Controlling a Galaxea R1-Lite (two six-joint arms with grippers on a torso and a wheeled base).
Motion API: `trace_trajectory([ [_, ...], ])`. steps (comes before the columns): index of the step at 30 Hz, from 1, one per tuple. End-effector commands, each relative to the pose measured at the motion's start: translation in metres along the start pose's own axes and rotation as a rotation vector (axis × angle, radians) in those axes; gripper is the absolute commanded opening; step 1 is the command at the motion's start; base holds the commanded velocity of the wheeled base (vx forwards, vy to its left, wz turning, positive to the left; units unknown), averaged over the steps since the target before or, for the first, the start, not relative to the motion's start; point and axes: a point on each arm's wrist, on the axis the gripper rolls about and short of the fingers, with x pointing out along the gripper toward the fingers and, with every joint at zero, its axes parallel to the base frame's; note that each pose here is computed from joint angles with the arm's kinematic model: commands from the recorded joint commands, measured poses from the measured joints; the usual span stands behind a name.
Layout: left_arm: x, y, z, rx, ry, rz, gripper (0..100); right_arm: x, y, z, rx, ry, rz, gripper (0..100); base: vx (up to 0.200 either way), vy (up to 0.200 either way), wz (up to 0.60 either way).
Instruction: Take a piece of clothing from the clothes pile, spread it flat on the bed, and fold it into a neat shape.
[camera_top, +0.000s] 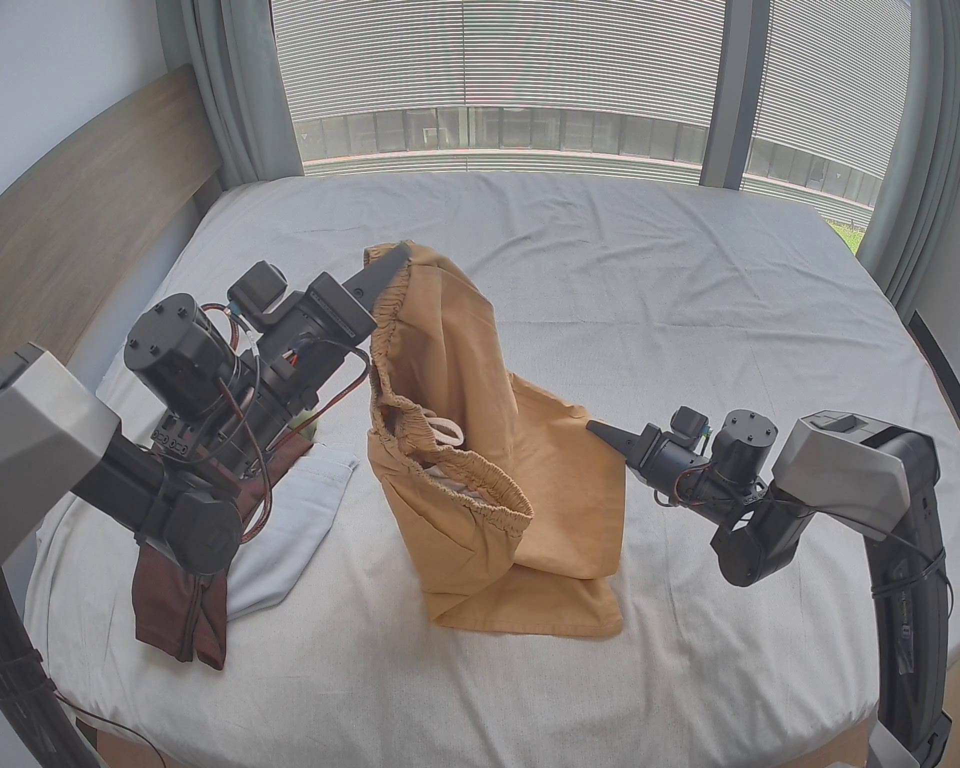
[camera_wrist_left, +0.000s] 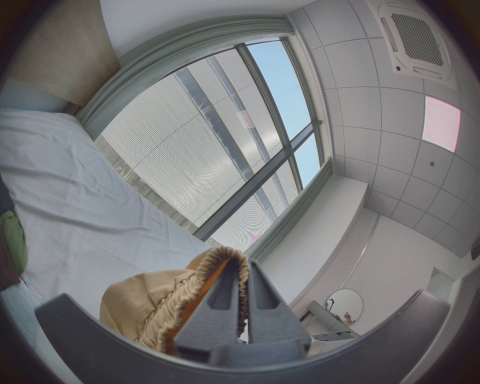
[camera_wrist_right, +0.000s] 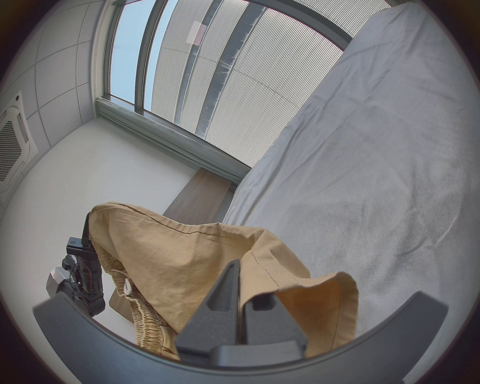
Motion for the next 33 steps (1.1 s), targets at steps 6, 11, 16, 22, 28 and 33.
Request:
trace_trajectory([
  [6, -0.020, -0.011, 0.026, 0.014, -0.003, -0.022, 0, -0.022, 0.042, 0.031, -0.040, -0.046, 0.031, 0, 0.000, 0.000, 0.00],
  [11, -0.032, -0.003, 0.028, 0.018, 0.033, -0.008, 0, -0.029, 0.057, 0.040, -0.057, -0.060, 0.045, 0, 0.000, 0.000, 0.00],
  [16, -0.037, 0.003, 0.028, 0.014, 0.052, 0.006, 0, -0.040, 0.072, 0.043, -0.067, -0.059, 0.048, 0, 0.000, 0.000, 0.00],
  [22, -0.042, 0.010, 0.029, 0.015, 0.068, 0.021, 0, -0.045, 0.078, 0.049, -0.107, -0.069, 0.054, 0, 0.000, 0.000, 0.00],
  [28, -0.047, 0.018, 0.034, 0.024, 0.073, 0.036, 0, -0.047, 0.079, 0.052, -0.111, -0.077, 0.053, 0, 0.000, 0.000, 0.00],
  [33, -0.054, 0.026, 0.036, 0.029, 0.100, 0.040, 0, -0.049, 0.078, 0.054, -0.123, -0.086, 0.048, 0, 0.000, 0.000, 0.00],
])
